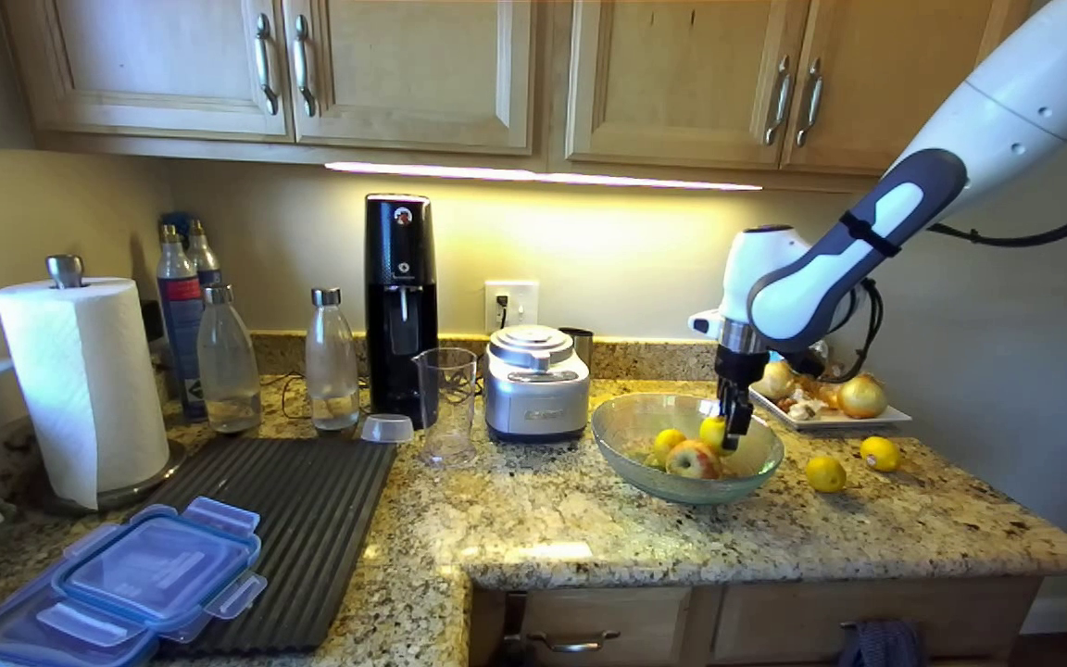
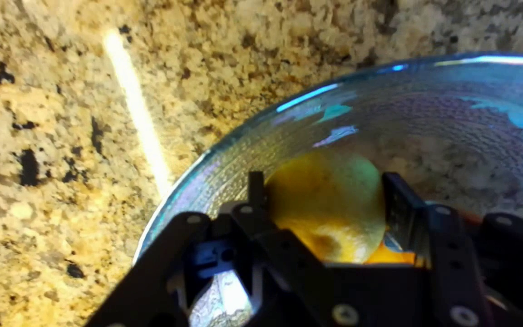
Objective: Take the fruits on the bowl and put them on the counter
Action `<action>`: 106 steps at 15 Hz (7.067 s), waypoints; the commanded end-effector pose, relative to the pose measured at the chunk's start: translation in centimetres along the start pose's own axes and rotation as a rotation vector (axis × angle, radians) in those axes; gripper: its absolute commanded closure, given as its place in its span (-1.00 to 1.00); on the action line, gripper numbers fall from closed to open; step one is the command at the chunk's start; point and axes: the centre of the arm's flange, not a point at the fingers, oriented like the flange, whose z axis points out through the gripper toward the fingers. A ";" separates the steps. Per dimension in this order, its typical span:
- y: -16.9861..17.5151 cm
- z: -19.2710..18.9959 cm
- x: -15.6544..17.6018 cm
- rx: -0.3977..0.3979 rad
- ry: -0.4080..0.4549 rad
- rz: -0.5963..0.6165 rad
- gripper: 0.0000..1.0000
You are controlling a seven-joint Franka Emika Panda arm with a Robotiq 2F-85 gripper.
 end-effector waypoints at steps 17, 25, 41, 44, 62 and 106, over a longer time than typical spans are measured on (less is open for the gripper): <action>3.5 -13.2 -9.9 -0.068 -0.168 0.742 0.21; 5.9 -6.9 -18.9 -0.077 -0.280 1.158 0.21; 3.8 5.2 -22.6 -0.010 -0.251 1.514 0.21; 3.5 4.6 -22.4 -0.019 -0.229 1.514 0.21; 1.6 -6.8 -14.6 -0.114 -0.038 1.282 -1.00; -0.4 2.5 7.2 0.123 0.102 1.311 -1.00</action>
